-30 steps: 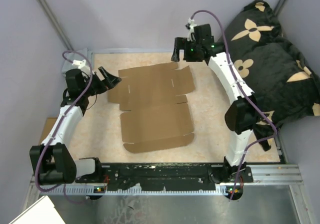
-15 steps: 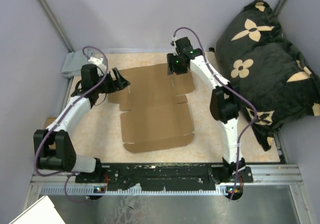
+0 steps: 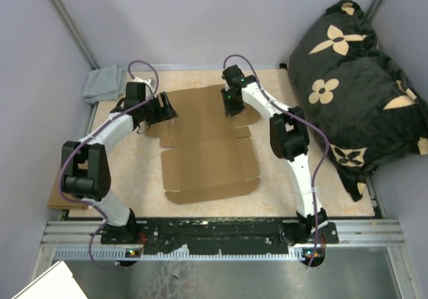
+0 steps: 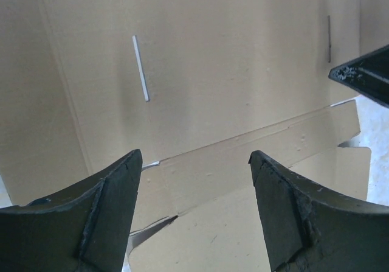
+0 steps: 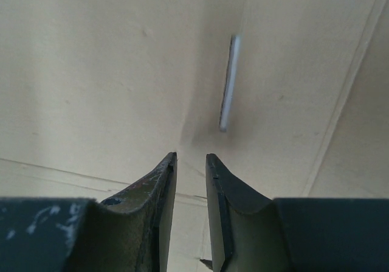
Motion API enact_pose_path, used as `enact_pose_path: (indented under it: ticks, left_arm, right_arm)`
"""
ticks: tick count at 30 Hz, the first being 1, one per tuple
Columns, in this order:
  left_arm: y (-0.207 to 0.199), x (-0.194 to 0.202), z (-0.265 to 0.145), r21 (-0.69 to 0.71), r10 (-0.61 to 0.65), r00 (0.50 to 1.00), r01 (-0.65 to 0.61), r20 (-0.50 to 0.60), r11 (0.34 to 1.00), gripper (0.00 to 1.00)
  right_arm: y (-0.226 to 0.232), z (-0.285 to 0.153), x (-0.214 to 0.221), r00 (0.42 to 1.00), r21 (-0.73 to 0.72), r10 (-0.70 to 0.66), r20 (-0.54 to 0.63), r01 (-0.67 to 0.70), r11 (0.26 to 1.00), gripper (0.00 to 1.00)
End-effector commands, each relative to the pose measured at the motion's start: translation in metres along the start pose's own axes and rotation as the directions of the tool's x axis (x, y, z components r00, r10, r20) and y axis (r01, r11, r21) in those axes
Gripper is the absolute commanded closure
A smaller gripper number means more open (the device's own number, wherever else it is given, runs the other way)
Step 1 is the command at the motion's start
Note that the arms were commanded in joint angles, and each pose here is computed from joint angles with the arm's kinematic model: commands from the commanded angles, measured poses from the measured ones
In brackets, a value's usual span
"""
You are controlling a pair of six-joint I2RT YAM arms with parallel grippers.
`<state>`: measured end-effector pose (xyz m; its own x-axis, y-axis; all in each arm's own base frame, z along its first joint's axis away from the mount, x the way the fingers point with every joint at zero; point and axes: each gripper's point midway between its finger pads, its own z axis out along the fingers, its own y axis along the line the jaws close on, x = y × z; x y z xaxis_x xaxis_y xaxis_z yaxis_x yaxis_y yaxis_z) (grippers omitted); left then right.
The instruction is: Fold the paper box
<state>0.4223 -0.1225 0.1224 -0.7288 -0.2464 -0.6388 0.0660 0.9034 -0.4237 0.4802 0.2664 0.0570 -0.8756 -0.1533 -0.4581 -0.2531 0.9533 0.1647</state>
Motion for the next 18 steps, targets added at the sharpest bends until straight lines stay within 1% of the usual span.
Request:
enact_pose_path:
  ticks: [1, 4, 6, 7, 9, 12, 14, 15, 18]
  left_arm:
    - [-0.001, 0.002, 0.008, -0.018, -0.002, 0.999, 0.002, -0.038, 1.0, 0.22]
    - [0.001, 0.007, 0.008, -0.036, -0.005, 0.999, 0.003, -0.051, 0.999, 0.23]
    - [0.004, 0.011, 0.005, -0.049, -0.001, 0.998, -0.002, -0.062, 0.999, 0.23]
    - [0.006, 0.013, 0.001, -0.06, 0.005, 0.998, -0.009, -0.067, 0.998, 0.23]
    - [0.013, 0.02, -0.007, -0.091, 0.013, 0.997, -0.02, -0.076, 0.996, 0.22]
    - [0.021, 0.035, -0.02, -0.124, 0.019, 0.996, -0.031, -0.092, 0.992, 0.22]
    - [0.024, 0.046, -0.028, -0.135, 0.019, 0.995, -0.032, -0.1, 0.99, 0.21]
    - [0.027, 0.051, -0.032, -0.14, 0.017, 0.995, -0.031, -0.101, 0.99, 0.21]
    - [0.033, 0.065, -0.039, -0.159, 0.005, 0.994, -0.023, -0.111, 0.987, 0.2]
  right_arm:
    - [-0.005, 0.002, 0.023, 0.999, 0.042, -0.003, -0.05, 0.006, 0.999, 0.73]
    - [-0.009, -0.005, 0.035, 0.998, 0.058, 0.002, -0.057, 0.001, 0.998, 0.72]
    - [-0.011, -0.015, 0.041, 0.999, 0.063, 0.013, -0.052, -0.01, 0.998, 0.7]
    - [-0.011, -0.021, 0.043, 0.999, 0.063, 0.021, -0.045, -0.018, 0.998, 0.66]
    - [-0.01, -0.034, 0.047, 0.999, 0.055, 0.04, -0.034, -0.038, 0.998, 0.51]
    - [-0.006, -0.061, 0.048, 0.998, 0.027, 0.065, 0.013, -0.065, 0.998, 0.31]
    - [-0.008, -0.077, 0.051, 0.996, 0.033, 0.081, 0.035, -0.082, 0.996, 0.17]
    - [-0.01, -0.084, 0.053, 0.995, 0.037, 0.091, 0.042, -0.092, 0.995, 0.14]
    - [-0.015, -0.096, 0.068, 0.993, 0.054, 0.115, 0.026, -0.117, 0.992, 0.11]
